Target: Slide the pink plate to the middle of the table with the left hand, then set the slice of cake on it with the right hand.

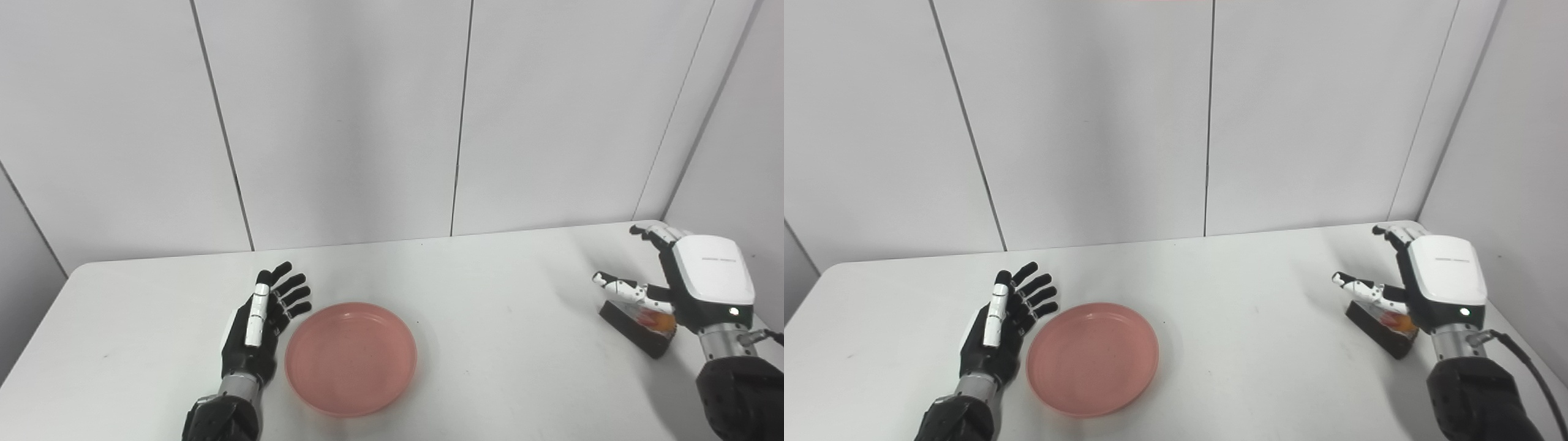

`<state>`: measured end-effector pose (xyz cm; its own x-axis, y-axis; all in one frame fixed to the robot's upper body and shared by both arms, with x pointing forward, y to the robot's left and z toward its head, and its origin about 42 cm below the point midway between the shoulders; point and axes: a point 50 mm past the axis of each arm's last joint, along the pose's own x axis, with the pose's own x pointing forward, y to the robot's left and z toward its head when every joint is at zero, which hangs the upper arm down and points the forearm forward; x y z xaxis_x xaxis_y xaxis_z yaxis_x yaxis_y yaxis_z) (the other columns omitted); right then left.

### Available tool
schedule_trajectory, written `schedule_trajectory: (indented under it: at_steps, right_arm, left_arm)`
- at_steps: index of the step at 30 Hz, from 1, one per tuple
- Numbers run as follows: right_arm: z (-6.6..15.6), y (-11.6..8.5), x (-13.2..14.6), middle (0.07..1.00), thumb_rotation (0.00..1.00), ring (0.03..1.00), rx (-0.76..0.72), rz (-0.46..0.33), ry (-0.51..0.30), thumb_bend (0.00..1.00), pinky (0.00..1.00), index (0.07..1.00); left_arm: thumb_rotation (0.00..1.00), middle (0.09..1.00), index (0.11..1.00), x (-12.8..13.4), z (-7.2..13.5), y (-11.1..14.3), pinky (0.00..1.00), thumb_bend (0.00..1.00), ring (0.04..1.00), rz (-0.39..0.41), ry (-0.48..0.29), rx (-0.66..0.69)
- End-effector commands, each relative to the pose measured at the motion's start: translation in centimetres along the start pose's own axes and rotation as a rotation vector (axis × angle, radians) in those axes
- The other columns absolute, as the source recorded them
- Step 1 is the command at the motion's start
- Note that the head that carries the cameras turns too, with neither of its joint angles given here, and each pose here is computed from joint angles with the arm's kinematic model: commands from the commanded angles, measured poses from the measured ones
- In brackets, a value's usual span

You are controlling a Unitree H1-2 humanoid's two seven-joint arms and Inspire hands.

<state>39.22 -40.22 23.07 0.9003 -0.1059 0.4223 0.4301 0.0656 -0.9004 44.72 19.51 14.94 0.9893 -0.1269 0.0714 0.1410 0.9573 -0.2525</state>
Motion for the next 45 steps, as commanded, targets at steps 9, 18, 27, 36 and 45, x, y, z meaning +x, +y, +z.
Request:
schedule_trajectory:
  at_steps: [9, 18, 27, 36, 45]
  right_arm:
    - [-1.3, 0.8, 0.9, 0.651, 1.0, 0.605, -0.058, 0.1, 0.087, 0.83, 0.51, 0.669]
    - [-2.0, 2.3, -1.0, 0.672, 1.0, 0.603, -0.039, 0.182, 0.148, 0.81, 0.51, 0.697]
    - [-3.1, 3.5, -2.0, 0.707, 1.0, 0.653, -0.02, 0.248, 0.19, 0.81, 0.56, 0.703]
    - [-4.0, 4.5, -2.5, 0.681, 1.0, 0.619, -0.009, 0.276, 0.218, 0.77, 0.54, 0.682]
    - [-4.2, 5.8, -2.6, 0.309, 0.62, 0.252, 0.004, 0.211, 0.206, 0.53, 0.2, 0.332]
  left_arm:
    - [0.84, 0.749, 0.794, -2.0, -2.7, 0.7, 0.68, 0.77, 0.745, 0.035, 0.126, -0.027]
    - [0.85, 0.743, 0.793, -2.0, -2.7, 0.9, 0.67, 0.78, 0.761, 0.03, 0.134, -0.013]
    - [0.85, 0.747, 0.8, -2.2, -2.8, 0.9, 0.69, 0.79, 0.769, 0.025, 0.137, -0.012]
    - [0.86, 0.746, 0.809, -2.3, -2.7, 1.0, 0.69, 0.79, 0.76, 0.019, 0.142, -0.005]
    - [0.86, 0.735, 0.811, -2.4, -2.8, 1.0, 0.69, 0.78, 0.739, 0.022, 0.147, -0.005]
